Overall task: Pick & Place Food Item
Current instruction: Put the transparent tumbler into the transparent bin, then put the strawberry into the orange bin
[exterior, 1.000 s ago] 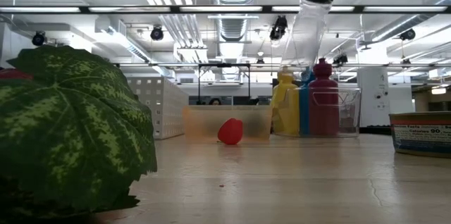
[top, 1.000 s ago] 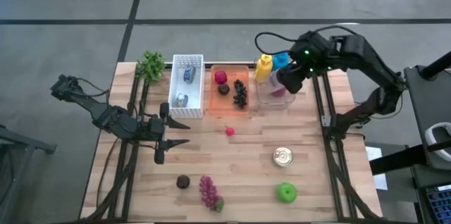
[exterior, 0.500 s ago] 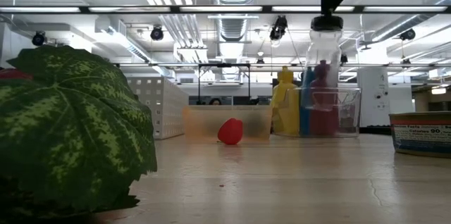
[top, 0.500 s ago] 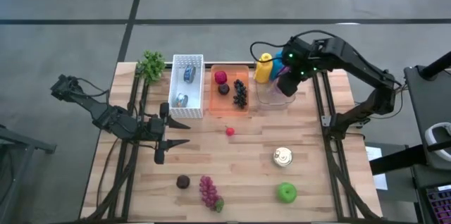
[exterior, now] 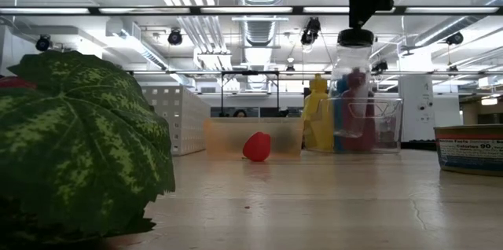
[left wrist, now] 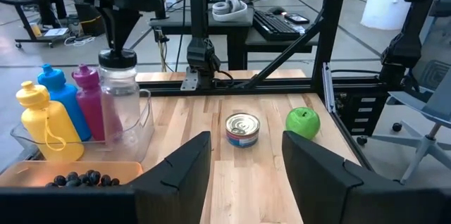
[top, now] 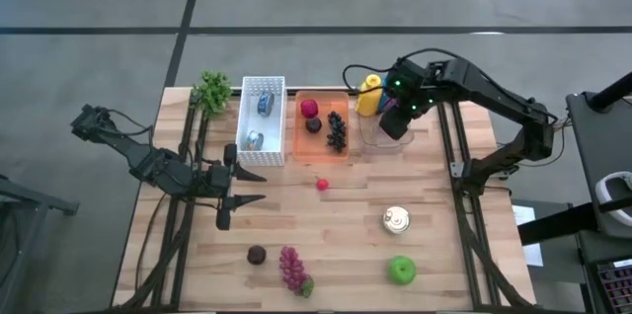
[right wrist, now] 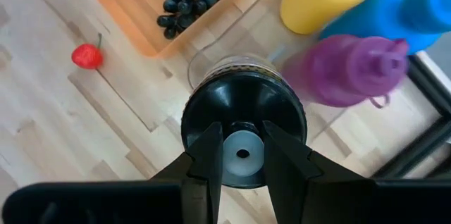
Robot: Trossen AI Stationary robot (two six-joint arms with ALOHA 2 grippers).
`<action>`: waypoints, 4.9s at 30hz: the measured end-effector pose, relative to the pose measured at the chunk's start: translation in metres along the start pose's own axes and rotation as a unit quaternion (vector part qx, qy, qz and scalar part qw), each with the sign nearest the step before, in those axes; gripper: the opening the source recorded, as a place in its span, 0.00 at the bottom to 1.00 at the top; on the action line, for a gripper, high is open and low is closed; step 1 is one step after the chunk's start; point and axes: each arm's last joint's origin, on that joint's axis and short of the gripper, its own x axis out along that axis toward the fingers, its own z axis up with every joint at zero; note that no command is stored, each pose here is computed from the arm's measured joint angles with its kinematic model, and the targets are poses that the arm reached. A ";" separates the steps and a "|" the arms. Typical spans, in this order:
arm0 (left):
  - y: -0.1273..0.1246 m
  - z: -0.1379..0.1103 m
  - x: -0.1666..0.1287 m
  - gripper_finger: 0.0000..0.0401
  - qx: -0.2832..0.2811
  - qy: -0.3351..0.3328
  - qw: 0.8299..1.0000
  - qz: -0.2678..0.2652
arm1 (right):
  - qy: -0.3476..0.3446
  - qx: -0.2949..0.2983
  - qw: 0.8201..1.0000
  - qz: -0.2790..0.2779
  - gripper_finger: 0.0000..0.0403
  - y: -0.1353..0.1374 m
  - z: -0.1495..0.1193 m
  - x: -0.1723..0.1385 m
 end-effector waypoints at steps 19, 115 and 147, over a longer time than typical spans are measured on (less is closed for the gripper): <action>0.000 0.000 0.000 0.50 0.000 0.000 1.000 0.000 | 0.009 -0.002 1.000 0.002 0.27 0.000 -0.001 0.008; -0.039 -0.016 0.072 0.44 0.005 0.100 0.995 0.013 | -0.208 -0.253 0.937 0.118 0.02 0.127 -0.149 -0.077; -0.007 -0.097 0.193 0.50 -0.070 0.255 0.957 0.116 | -0.196 -0.290 0.927 0.131 0.02 0.135 -0.167 -0.068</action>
